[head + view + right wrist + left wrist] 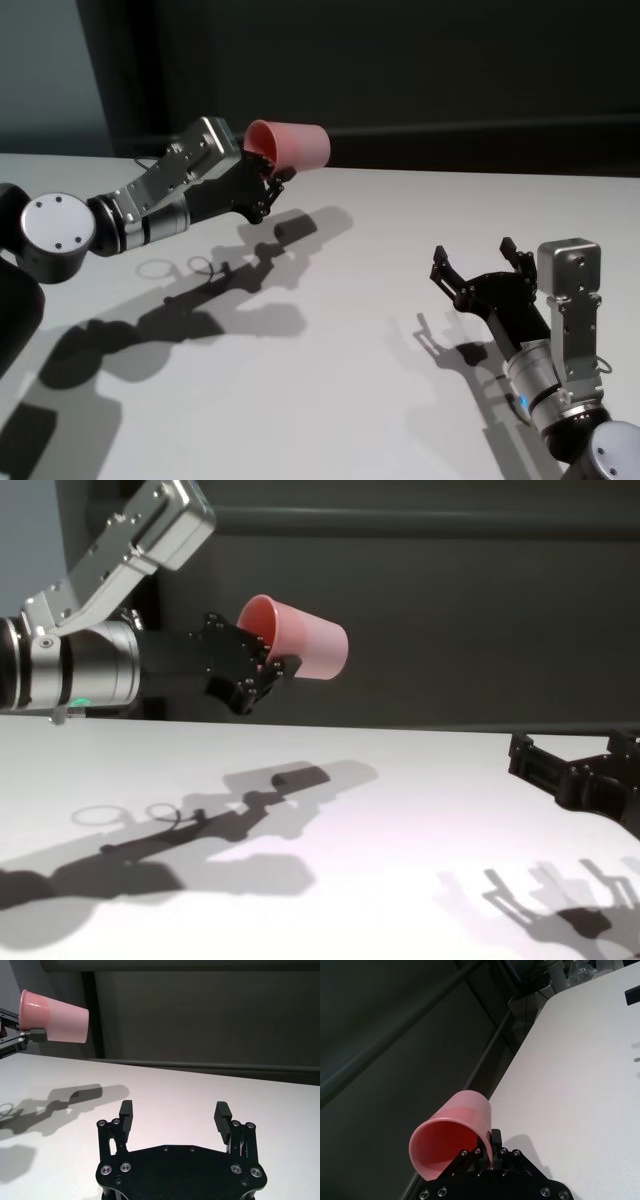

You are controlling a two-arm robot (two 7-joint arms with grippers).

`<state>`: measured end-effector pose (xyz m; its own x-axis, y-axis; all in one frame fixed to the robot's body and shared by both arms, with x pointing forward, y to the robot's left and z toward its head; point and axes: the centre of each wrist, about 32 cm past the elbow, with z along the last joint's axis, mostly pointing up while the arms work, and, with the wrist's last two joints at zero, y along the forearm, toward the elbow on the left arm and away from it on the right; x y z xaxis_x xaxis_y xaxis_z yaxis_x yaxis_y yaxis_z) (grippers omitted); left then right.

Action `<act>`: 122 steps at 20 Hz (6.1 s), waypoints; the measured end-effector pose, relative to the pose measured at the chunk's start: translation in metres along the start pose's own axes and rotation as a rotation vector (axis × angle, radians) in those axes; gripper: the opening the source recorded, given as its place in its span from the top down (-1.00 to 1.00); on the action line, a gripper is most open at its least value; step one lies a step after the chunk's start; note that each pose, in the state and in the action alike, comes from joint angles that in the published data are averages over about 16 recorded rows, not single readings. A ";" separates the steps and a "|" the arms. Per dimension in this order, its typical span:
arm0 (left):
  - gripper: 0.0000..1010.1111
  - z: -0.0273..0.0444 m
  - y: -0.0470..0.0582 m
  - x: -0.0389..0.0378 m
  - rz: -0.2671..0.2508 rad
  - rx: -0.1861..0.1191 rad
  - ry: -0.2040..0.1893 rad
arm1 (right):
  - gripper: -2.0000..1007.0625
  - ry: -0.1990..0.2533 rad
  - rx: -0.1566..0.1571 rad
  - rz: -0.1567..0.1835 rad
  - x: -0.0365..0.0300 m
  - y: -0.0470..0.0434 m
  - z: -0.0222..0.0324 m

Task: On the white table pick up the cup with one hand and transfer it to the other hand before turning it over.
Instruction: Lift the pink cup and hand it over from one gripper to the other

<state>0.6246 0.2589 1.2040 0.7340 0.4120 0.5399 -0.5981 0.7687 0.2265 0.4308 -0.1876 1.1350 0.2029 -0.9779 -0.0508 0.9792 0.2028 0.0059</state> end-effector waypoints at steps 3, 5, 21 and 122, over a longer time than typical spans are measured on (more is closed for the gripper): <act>0.90 -0.0014 -0.002 -0.0008 0.023 -0.025 0.051 | -0.99 0.000 0.000 0.000 0.0000 0.0000 0.0000; 0.90 -0.0015 -0.004 -0.0007 0.036 -0.046 0.084 | -0.99 0.000 0.000 0.000 0.0000 0.0000 0.0000; 0.90 0.0180 -0.037 0.0130 0.072 -0.259 0.318 | -0.99 0.000 0.000 0.000 0.0000 0.0000 0.0000; 0.90 0.0650 -0.075 0.0278 0.022 -0.346 0.298 | -0.99 1.119 0.306 0.499 0.0454 0.1235 0.0138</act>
<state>0.6687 0.1812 1.2548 0.8132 0.5140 0.2730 -0.5093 0.8555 -0.0938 0.5610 -0.2076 1.1472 0.5816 -0.1903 -0.7909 0.7887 0.3700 0.4910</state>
